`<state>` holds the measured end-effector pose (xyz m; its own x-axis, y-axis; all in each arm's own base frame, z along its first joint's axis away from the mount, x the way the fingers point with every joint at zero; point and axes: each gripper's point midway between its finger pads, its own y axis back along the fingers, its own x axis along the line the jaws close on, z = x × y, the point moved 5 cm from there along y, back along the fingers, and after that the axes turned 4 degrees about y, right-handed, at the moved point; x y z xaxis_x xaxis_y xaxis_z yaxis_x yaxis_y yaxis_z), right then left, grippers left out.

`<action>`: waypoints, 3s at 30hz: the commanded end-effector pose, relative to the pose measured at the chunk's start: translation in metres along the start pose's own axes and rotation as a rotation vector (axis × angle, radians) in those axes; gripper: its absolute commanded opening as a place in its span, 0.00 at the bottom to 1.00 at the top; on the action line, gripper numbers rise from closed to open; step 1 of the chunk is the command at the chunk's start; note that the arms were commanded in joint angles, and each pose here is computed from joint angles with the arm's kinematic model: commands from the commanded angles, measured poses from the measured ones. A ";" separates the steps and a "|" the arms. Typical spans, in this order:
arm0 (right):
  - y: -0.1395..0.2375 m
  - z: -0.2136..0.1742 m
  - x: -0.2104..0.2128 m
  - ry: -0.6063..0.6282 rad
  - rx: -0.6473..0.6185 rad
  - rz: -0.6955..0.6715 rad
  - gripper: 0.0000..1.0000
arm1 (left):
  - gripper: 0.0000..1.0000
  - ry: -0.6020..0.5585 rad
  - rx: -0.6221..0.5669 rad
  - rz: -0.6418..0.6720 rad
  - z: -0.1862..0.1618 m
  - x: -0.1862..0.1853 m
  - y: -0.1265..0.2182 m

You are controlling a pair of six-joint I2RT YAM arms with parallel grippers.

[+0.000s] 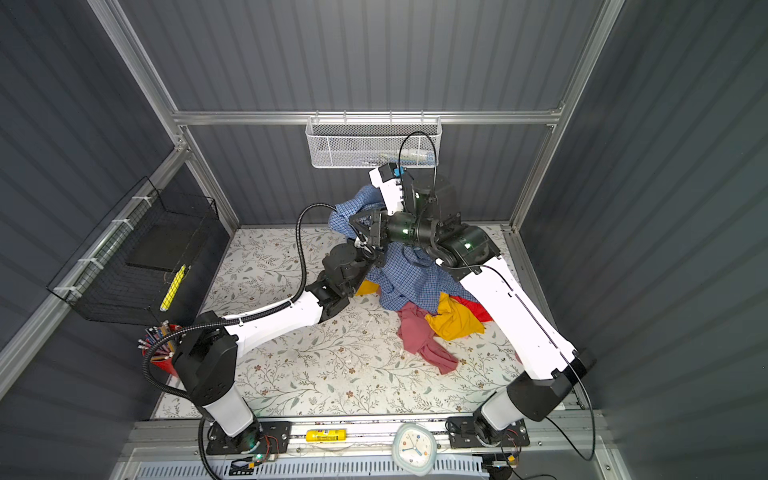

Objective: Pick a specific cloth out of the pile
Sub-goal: 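Take the shirt with the left gripper from the right gripper, then carry the shirt with the left gripper away from the pile toward the basket, then lower the shirt onto the table with the left gripper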

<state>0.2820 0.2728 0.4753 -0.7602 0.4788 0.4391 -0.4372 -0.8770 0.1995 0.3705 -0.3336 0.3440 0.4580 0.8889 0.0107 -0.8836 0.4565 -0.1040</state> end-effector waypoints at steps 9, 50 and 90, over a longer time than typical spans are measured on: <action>0.035 -0.011 -0.039 0.005 -0.067 -0.159 0.55 | 0.00 -0.053 -0.173 0.066 0.114 0.078 0.028; 0.094 -0.097 -0.115 -0.023 0.052 -0.532 0.99 | 0.00 -0.531 0.042 0.732 0.220 0.311 0.088; 0.102 -0.118 -0.118 -0.042 0.059 -0.550 0.99 | 0.00 0.300 0.631 0.548 -0.084 0.293 0.133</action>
<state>0.2717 0.1345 0.3392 -0.4099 0.8637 0.2934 -0.7237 -0.5037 0.4717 0.3993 -0.0175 0.2664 -0.0938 0.9936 -0.0637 -0.8622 -0.0491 0.5042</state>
